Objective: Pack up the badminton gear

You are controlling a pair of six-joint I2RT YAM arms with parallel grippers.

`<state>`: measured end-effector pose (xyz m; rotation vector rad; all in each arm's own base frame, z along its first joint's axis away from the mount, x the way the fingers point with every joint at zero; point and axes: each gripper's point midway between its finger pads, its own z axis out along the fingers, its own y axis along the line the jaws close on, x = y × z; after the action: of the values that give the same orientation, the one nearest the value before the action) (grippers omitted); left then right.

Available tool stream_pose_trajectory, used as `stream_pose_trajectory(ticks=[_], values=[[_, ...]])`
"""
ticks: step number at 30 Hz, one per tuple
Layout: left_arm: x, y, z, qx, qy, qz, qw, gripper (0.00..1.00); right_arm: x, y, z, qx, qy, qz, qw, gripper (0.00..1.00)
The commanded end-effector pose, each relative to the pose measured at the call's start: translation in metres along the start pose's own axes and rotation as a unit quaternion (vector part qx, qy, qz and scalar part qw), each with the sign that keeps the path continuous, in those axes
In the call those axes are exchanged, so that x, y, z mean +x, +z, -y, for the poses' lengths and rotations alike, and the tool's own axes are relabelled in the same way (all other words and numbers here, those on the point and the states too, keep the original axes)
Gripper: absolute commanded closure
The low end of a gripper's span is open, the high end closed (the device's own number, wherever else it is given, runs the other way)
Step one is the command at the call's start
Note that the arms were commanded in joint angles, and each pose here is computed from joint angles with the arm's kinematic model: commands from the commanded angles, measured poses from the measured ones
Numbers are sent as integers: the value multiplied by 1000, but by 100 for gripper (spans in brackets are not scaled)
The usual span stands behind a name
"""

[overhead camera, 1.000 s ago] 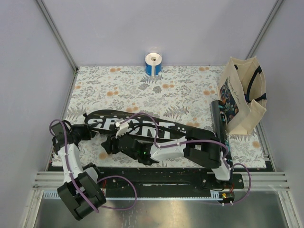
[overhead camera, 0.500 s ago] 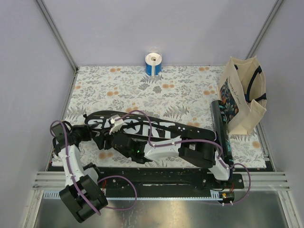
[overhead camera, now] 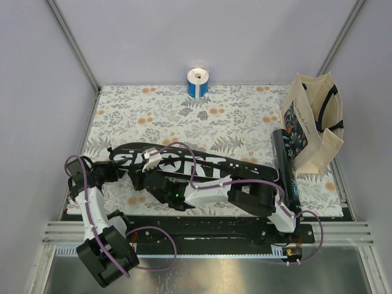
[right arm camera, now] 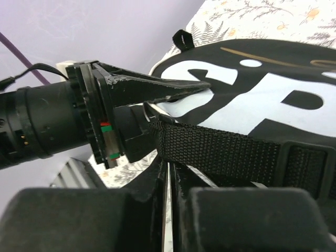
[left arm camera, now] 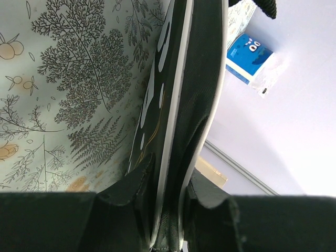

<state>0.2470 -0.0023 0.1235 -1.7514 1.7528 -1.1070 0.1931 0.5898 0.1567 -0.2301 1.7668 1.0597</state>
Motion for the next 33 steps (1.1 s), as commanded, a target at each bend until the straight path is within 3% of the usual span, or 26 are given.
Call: stream_pose_trajectory(ticks=[1,7,21,33], values=[[15,-5,-14,-41,-82,-29,995,100,-32,8,16,36,8,54,998,100],[8,-10,-1,-43,-70,-4,997,100,-42,-10,14,12,-15,33,999,100],[-10,-27,40,-25,-67,57,996,100,-41,-91,68,43,-88,-21,995,100],[-35,-43,75,-26,-61,121,990,100,-70,-199,193,215,-133,-38,967,100]])
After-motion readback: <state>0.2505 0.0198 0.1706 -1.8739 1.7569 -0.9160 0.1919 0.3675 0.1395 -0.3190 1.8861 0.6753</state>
